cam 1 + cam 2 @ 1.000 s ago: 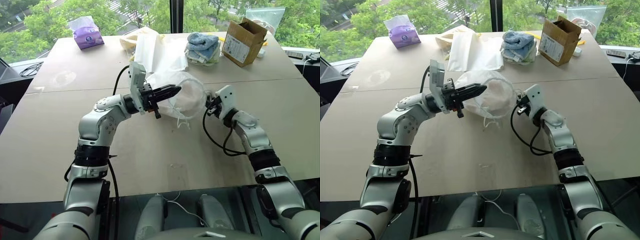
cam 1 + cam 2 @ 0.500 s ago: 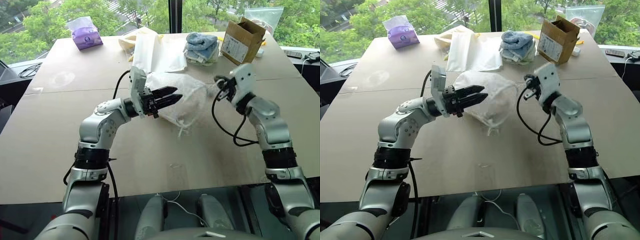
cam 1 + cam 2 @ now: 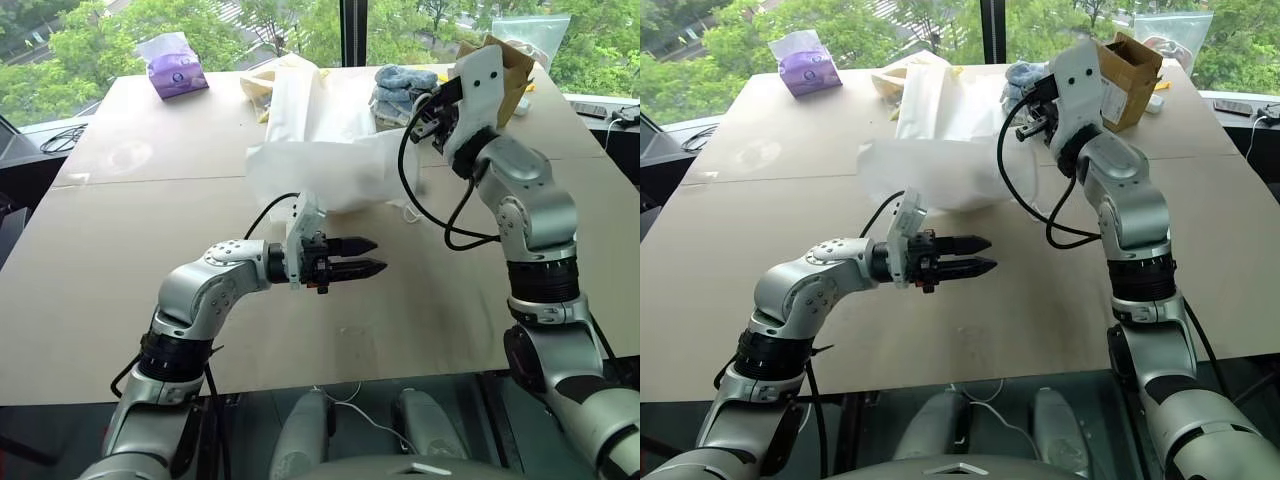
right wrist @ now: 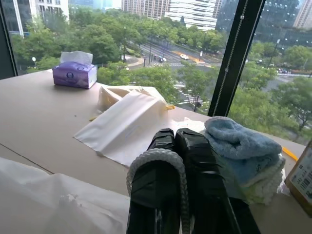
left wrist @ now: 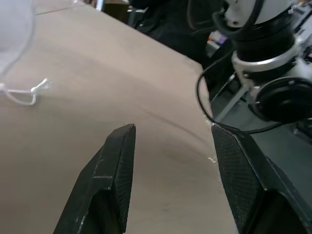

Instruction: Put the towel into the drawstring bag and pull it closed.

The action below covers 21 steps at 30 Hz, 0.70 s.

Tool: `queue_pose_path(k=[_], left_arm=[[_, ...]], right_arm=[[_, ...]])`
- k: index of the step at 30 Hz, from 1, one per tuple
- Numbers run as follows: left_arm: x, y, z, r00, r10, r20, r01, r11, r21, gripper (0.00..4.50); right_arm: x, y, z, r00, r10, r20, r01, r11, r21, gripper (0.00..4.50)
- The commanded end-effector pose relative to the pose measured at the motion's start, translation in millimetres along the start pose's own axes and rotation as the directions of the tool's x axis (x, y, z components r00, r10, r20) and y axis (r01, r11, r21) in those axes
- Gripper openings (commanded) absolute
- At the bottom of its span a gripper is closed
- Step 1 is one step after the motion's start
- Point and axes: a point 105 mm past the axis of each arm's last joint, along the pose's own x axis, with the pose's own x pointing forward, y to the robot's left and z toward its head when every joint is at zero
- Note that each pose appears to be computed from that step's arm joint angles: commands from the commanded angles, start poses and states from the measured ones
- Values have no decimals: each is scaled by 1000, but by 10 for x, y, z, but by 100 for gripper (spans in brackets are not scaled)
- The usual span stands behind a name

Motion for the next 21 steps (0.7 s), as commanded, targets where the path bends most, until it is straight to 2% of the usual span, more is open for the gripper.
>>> queue_pose_path(k=[1,4,5,8,10,13,17,21], left_arm=[[27,70,-9,998,64,11,-65,992,105,251],[-89,460,519,938,223,266,-270,950,157,251],[-138,571,632,914,261,310,-322,932,166,251],[-218,808,698,896,325,303,-398,889,225,251],[-318,1022,747,874,393,285,-468,839,279,251],[-468,1309,863,813,499,301,-577,760,298,251],[-527,1561,892,756,588,289,-655,668,354,251],[-366,1649,979,740,590,322,-672,664,327,251]], right_arm=[[36,-70,-13,998,-61,-20,62,998,19,0],[-9,-248,-395,976,-149,-157,161,985,67,0],[-31,-294,-484,968,-169,-187,184,981,67,0],[-67,-370,-573,954,-204,-220,226,970,83,0],[-80,-397,-507,954,-211,-212,236,966,104,0],[-82,-330,-241,973,-166,-161,187,974,127,0],[-147,17,82,992,42,-118,-19,981,191,0],[-301,382,206,959,231,-162,-186,950,252,0]])
